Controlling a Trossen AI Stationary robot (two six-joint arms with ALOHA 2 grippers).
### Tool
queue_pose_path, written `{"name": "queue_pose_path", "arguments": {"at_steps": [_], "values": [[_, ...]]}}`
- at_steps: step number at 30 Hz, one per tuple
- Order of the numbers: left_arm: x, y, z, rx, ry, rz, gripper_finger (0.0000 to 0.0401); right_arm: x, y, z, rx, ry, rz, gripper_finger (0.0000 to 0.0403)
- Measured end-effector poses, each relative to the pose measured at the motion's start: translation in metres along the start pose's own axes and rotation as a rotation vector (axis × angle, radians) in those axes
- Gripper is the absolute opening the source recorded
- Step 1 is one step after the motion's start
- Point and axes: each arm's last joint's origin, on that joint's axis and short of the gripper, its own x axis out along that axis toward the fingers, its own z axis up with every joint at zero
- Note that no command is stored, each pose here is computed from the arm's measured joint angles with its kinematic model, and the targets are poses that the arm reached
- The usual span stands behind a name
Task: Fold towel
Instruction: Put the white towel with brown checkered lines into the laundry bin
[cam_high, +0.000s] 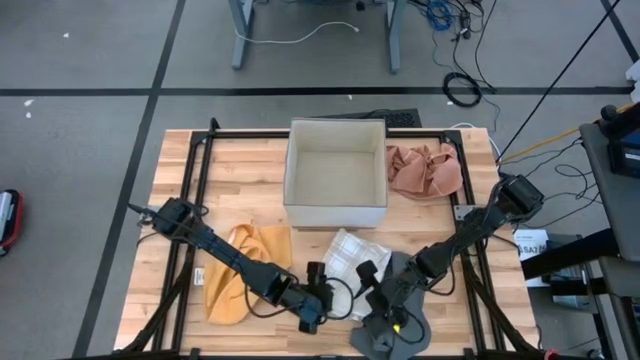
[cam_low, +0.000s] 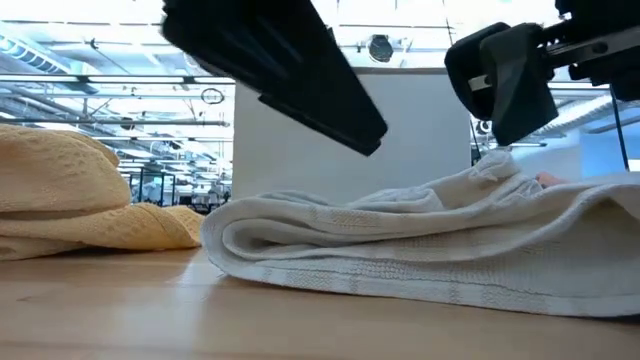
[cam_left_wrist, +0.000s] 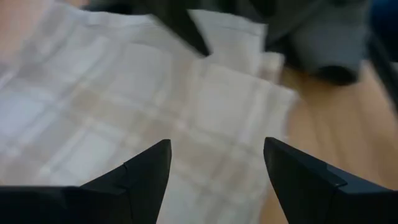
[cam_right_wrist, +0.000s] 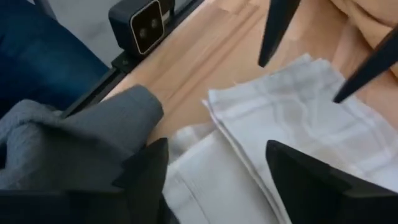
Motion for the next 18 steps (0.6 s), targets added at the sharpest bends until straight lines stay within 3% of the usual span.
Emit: {"name": "queue_pose_path", "arguments": {"at_steps": [4, 9, 18], "values": [[-0.002, -0.008, 0.000, 0.008, 0.007, -0.099, 0.0264, 0.012, 0.001, -0.005, -0.003, -0.006, 0.008, 0.0290], [0.001, -0.012, -0.005, 0.068, 0.019, -0.106, 0.0264, 0.028, 0.002, -0.018, -0.009, 0.031, 0.030, 0.0293], [0.025, -0.007, -0.019, 0.124, 0.078, -0.079, 0.0264, 0.040, -0.003, -0.031, -0.029, 0.086, -0.129, 0.0261]]}}
